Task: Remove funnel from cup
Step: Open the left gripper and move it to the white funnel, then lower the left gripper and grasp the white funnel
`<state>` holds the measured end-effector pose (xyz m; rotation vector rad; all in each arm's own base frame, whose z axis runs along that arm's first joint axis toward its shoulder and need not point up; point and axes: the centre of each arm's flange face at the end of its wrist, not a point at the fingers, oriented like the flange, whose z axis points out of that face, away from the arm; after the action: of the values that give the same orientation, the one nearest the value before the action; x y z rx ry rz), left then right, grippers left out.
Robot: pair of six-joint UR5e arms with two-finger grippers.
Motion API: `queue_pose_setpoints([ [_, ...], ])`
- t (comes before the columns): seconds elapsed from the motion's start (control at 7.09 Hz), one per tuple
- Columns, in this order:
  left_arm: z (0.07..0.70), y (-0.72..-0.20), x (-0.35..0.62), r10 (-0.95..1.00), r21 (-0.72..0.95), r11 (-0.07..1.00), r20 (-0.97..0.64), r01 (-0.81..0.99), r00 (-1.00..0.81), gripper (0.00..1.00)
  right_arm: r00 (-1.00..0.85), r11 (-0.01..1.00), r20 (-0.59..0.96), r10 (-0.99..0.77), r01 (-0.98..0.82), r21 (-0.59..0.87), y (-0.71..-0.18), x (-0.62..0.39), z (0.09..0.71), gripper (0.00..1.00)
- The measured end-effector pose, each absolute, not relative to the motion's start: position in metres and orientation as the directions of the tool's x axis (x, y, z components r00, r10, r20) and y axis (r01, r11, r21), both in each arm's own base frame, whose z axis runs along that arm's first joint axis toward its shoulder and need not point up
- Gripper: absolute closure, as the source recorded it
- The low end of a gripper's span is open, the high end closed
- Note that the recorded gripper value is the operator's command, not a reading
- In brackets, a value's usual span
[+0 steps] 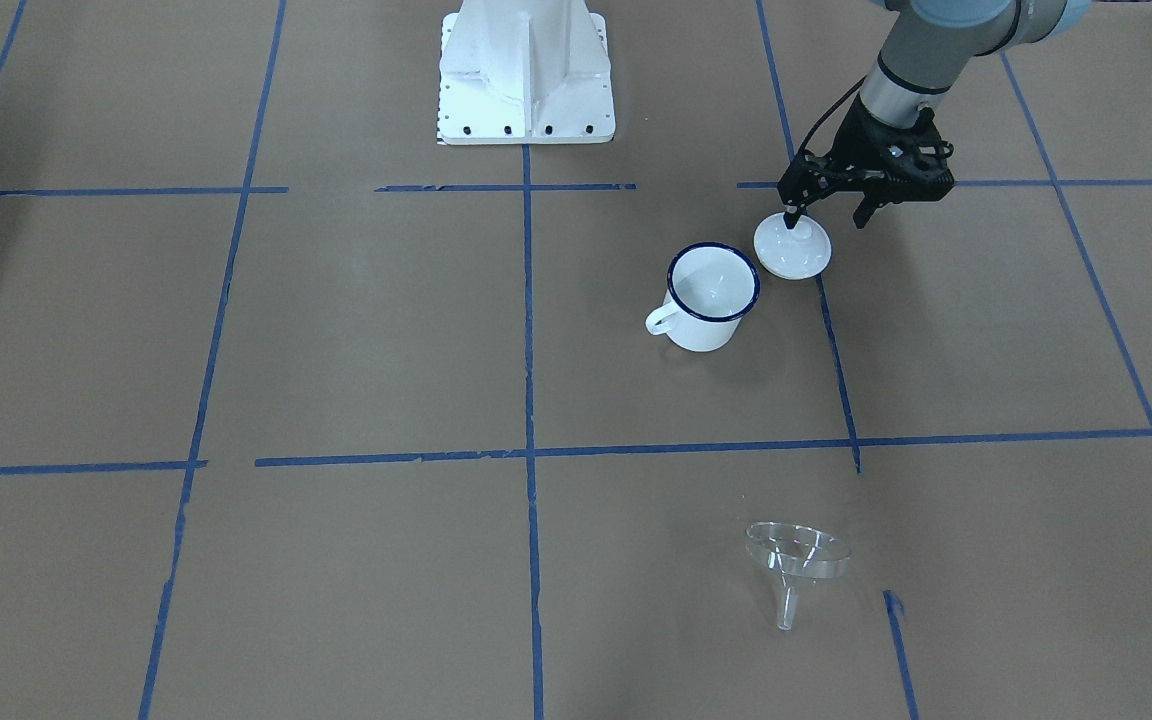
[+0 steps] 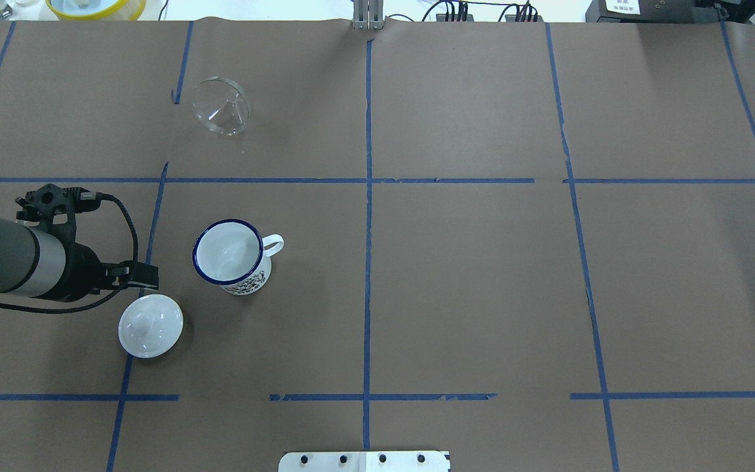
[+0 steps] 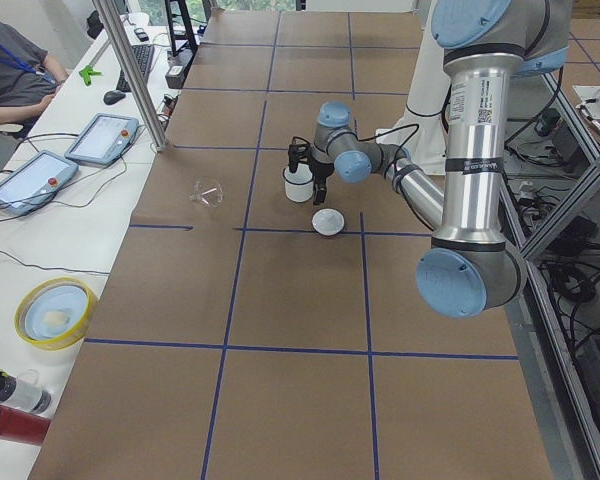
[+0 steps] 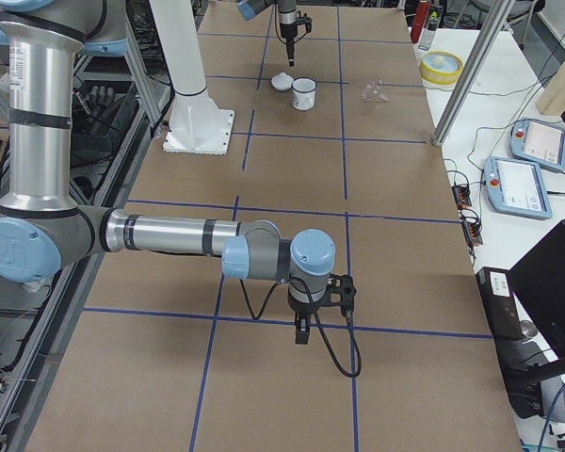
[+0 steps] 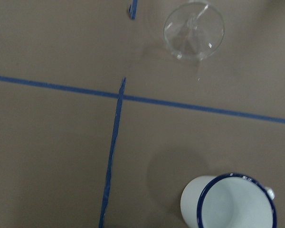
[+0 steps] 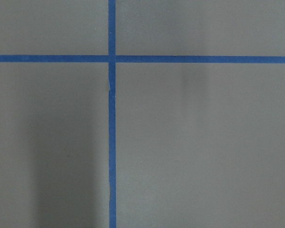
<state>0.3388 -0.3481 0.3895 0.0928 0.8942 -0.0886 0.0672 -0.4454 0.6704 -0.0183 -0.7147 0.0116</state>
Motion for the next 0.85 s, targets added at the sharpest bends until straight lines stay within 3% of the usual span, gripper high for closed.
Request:
queue_pose_setpoints([
  [0.28, 0.413, -0.331, 0.359, -0.027, 0.024, 0.997, -0.770, 0.072, 0.637, 0.00, 0.755, 1.000, 0.655, 0.016, -0.004, -0.020, -0.445, 0.067, 0.670, 0.00],
  [0.56, 0.423, -0.317, 0.372, -0.025, 0.006, 0.999, -0.760, 0.046, 0.650, 0.10, 0.755, 1.000, 0.655, 0.017, -0.004, -0.020, -0.445, 0.067, 0.670, 0.00],
  [0.85, 0.425, -0.312, 0.378, -0.029, -0.004, 0.999, -0.756, 0.039, 0.654, 0.10, 0.755, 1.000, 0.655, 0.017, -0.004, -0.020, -0.445, 0.067, 0.670, 0.00],
])
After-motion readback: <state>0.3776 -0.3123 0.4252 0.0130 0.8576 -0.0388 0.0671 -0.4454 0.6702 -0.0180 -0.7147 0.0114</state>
